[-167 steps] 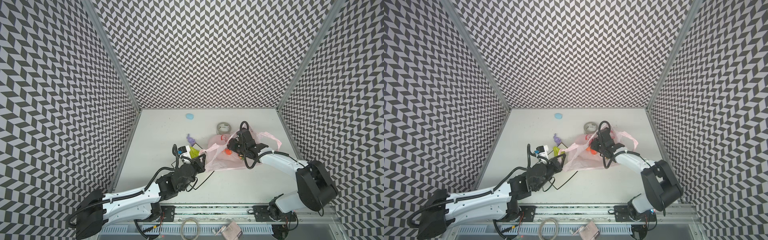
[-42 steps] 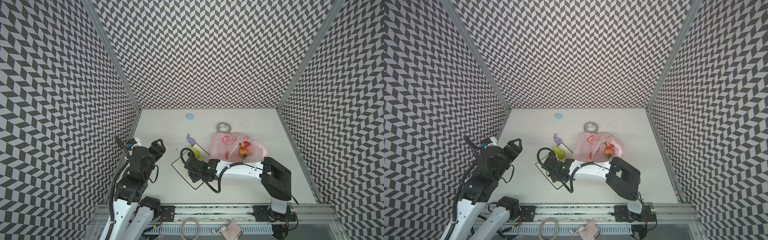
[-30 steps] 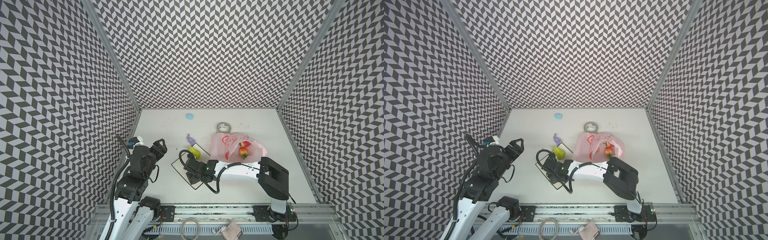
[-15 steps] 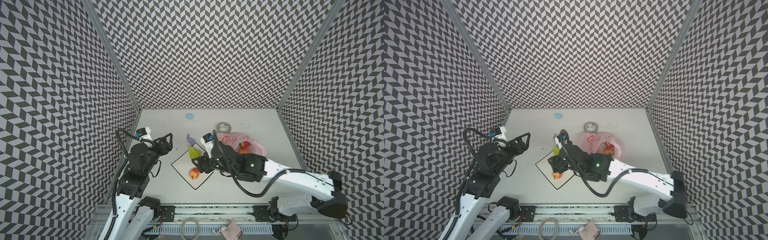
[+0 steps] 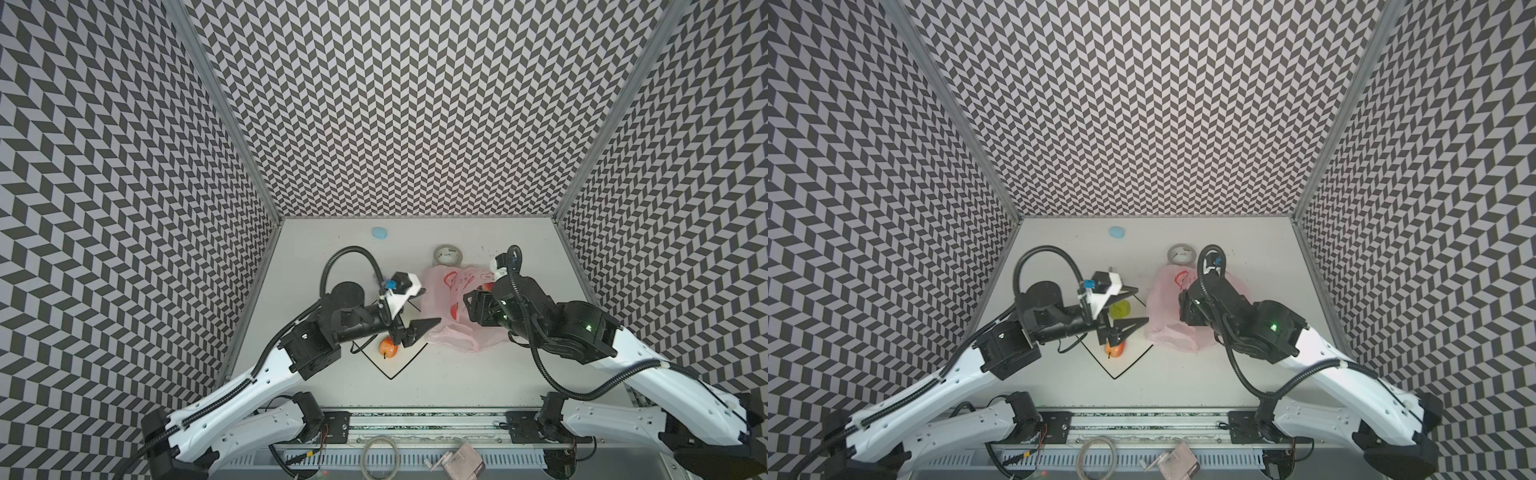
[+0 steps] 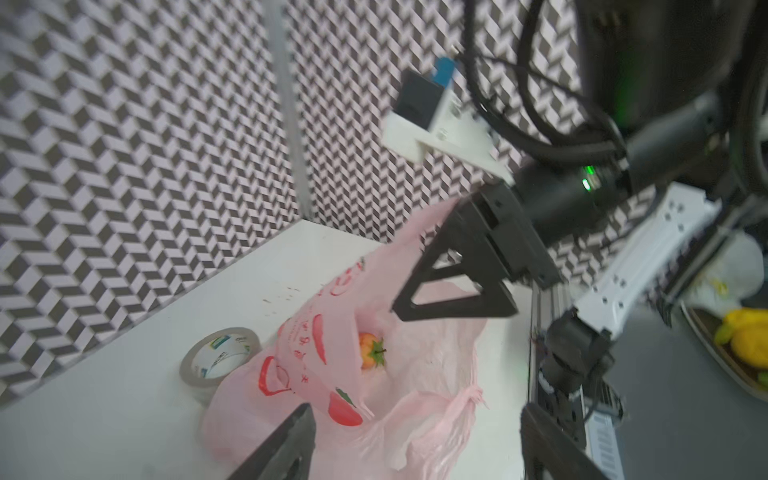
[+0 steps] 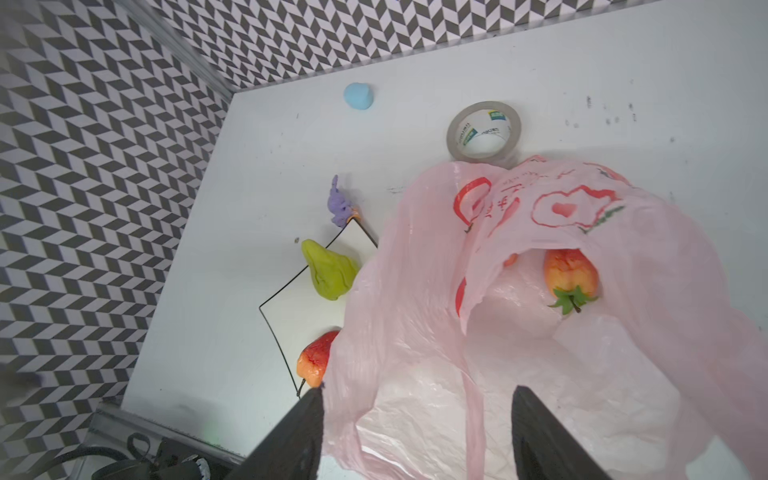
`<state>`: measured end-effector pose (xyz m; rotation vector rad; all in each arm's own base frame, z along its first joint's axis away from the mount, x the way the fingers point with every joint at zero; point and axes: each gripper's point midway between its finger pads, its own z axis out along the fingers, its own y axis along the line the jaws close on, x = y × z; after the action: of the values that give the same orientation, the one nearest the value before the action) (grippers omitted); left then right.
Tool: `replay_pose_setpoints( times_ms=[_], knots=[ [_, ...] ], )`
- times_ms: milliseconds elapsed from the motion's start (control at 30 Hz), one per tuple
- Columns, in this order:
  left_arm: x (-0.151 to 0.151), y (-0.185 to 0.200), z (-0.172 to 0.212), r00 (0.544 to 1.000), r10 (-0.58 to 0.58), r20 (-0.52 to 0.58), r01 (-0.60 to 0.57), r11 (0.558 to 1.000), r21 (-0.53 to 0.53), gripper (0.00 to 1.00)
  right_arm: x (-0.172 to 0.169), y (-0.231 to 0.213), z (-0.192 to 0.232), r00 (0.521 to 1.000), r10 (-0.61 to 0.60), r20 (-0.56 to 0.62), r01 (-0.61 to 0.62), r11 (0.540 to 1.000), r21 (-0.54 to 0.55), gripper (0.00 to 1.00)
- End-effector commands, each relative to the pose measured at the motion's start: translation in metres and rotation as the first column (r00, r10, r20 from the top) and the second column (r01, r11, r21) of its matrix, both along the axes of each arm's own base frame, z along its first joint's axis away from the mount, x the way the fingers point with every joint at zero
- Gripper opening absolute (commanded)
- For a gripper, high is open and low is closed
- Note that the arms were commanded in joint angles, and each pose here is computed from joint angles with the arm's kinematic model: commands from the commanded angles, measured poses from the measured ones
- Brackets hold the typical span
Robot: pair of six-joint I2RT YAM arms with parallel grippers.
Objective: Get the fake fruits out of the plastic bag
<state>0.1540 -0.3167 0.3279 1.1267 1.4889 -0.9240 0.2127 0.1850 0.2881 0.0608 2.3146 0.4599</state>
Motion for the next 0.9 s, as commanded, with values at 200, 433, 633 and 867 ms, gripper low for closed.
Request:
replay_pose_setpoints(
  times_ms=[200, 433, 633, 867],
  knots=[
    [-0.032, -0.068, -0.066, 0.895, -0.329, 0.3, 0.167, 0.873, 0.459, 0.85, -0.012, -0.069, 0.068, 0.972, -0.159, 0.172, 0.151, 0.987, 0.059, 0.71],
    [-0.022, -0.095, -0.101, 0.853, -0.424, 0.305, 0.159, 0.768, 0.621, 0.84, -0.021, -0.098, 0.109, 0.938, -0.212, 0.274, 0.18, 0.974, 0.139, 0.71],
    [-0.018, -0.099, -0.112, 0.839, -0.467, 0.281, 0.168, 0.711, 0.682, 0.78, -0.021, -0.094, 0.111, 0.94, -0.208, 0.271, 0.169, 0.972, 0.161, 0.72],
    [-0.009, -0.103, -0.133, 0.848, -0.471, 0.242, 0.146, 0.647, 0.748, 0.63, -0.021, -0.094, 0.111, 0.938, -0.214, 0.272, 0.168, 0.968, 0.184, 0.72]
  ],
)
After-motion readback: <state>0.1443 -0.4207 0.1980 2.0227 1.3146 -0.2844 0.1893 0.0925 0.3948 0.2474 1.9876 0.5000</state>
